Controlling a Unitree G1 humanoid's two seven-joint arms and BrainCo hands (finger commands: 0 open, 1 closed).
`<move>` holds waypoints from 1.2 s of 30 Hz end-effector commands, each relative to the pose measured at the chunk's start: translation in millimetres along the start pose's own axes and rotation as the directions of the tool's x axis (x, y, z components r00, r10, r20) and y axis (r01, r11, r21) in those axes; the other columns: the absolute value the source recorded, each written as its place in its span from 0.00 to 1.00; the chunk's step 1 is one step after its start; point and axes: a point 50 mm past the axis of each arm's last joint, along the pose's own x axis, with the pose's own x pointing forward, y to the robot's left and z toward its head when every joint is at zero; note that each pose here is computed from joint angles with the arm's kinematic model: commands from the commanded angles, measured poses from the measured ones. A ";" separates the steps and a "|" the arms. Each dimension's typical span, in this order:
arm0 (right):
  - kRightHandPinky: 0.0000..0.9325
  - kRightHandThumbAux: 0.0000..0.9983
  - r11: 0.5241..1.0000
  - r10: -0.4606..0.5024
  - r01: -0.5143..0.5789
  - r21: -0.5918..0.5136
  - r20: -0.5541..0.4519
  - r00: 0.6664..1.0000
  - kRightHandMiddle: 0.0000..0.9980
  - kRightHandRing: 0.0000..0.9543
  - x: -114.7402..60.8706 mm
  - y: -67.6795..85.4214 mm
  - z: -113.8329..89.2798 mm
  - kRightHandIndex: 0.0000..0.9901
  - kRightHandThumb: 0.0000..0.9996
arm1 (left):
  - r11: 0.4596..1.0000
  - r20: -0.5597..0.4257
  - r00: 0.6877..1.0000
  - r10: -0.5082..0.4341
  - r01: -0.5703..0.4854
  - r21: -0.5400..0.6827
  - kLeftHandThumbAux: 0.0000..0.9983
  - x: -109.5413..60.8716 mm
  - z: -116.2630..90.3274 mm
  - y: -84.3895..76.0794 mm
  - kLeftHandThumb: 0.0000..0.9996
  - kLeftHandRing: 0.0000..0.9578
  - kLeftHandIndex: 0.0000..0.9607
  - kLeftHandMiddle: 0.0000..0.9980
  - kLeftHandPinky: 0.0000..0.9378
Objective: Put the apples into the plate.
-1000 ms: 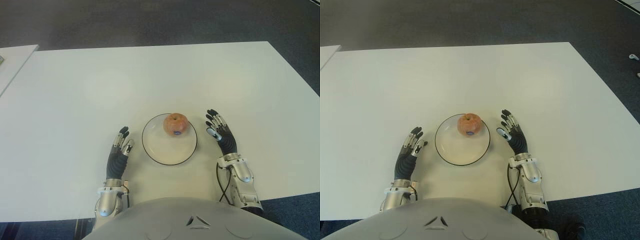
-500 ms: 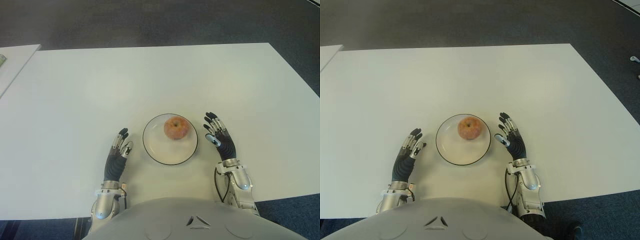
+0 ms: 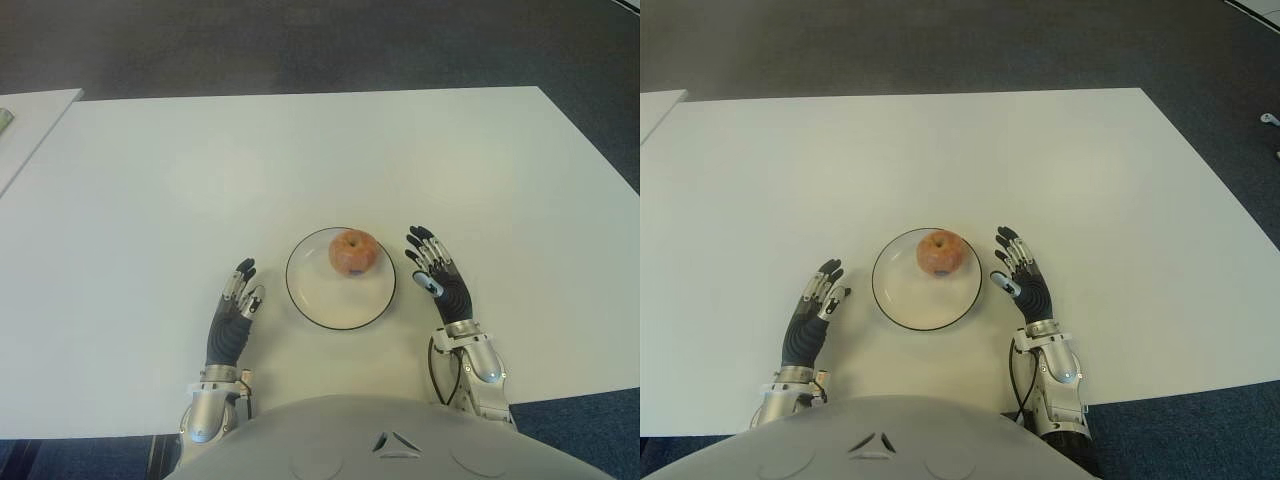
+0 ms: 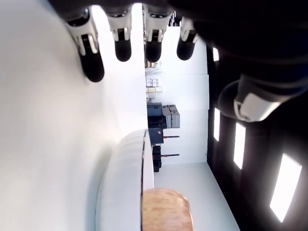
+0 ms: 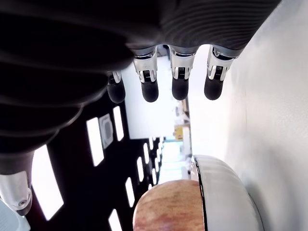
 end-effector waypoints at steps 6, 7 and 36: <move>0.03 0.54 0.996 -0.061 0.075 0.051 -0.226 0.972 0.06 0.02 -40.3 -5.1 -36.8 0.05 0.13 | 0.998 -0.016 0.999 0.041 -0.040 0.038 0.42 -0.9 -7.1 5.3 0.03 0.00 0.00 0.00 0.03; 0.04 0.54 0.996 -0.064 0.077 0.050 -0.225 0.972 0.06 0.03 -40.5 -5.3 -36.7 0.06 0.14 | 0.998 -0.017 0.999 0.044 -0.043 0.036 0.42 -0.6 -7.5 5.6 0.03 0.00 0.00 0.00 0.03; 0.00 0.57 0.968 -0.229 0.242 0.058 -0.178 0.957 0.02 0.00 -60.2 9.9 -22.6 0.02 0.14 | 0.973 0.081 0.994 0.070 -0.086 0.216 0.47 0.1 -7.7 11.8 0.07 0.00 0.00 0.00 0.03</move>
